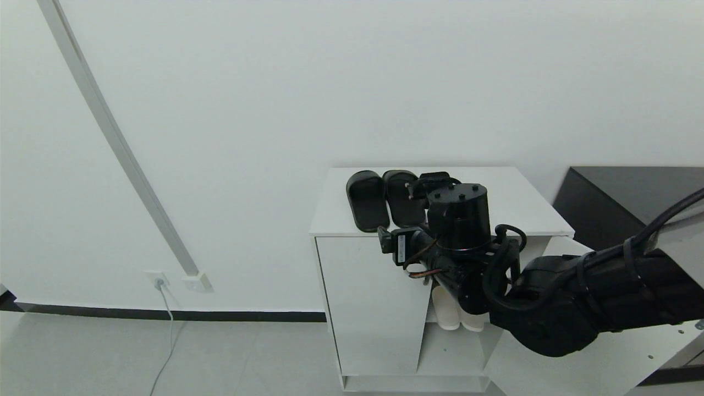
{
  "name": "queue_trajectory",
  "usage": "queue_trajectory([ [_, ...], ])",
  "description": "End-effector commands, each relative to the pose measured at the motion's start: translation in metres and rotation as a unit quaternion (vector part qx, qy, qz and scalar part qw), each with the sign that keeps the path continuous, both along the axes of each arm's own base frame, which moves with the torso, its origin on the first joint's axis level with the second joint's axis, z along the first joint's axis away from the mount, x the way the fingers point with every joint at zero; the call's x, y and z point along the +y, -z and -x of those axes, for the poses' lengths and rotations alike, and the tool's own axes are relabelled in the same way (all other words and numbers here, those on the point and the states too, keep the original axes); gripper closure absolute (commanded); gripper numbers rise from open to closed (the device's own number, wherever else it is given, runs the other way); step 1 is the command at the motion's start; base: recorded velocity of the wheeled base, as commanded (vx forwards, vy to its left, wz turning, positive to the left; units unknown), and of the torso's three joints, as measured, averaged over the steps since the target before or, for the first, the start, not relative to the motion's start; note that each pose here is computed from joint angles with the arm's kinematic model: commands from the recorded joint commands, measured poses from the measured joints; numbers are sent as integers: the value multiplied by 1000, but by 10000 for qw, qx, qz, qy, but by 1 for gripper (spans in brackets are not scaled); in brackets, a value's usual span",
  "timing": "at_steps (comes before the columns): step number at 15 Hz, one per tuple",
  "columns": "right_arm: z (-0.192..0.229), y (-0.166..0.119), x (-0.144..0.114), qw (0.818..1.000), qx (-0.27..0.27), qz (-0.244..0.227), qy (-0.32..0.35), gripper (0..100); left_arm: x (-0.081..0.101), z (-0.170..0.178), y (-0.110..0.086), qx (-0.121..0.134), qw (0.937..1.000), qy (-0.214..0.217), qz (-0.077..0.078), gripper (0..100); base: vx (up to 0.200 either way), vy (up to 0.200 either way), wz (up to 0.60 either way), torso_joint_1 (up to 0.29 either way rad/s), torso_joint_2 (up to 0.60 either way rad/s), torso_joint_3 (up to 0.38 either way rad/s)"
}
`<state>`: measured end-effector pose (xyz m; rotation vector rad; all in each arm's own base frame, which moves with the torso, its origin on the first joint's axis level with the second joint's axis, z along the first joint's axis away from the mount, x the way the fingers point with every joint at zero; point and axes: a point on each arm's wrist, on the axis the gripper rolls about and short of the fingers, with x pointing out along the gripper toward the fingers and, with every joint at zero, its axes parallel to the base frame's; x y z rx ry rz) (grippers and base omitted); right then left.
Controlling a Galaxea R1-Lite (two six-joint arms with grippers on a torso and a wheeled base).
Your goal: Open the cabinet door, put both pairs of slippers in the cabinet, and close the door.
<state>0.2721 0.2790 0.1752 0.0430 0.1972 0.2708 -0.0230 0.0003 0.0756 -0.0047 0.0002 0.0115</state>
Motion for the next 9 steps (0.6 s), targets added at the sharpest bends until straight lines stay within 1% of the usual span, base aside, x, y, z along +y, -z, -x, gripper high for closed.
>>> queue_trajectory([
  [1, 1, -5, -1, 10000, -54, -51, 18, 0, 0, 0, 0, 7, 10000, -4, 0, 100, 0, 0, 0, 0, 0, 0],
  [6, 2, -4, -2, 10000, -49, -35, 48, 0, 0, 0, 0, 7, 10000, 4, 0, 100, 0, 0, 0, 0, 0, 0],
  [9, 2, -4, -2, 10000, -44, -29, 48, 0, 0, 0, 0, 7, 10000, 11, -8, 100, 200, 0, 0, -4, -1, 2],
])
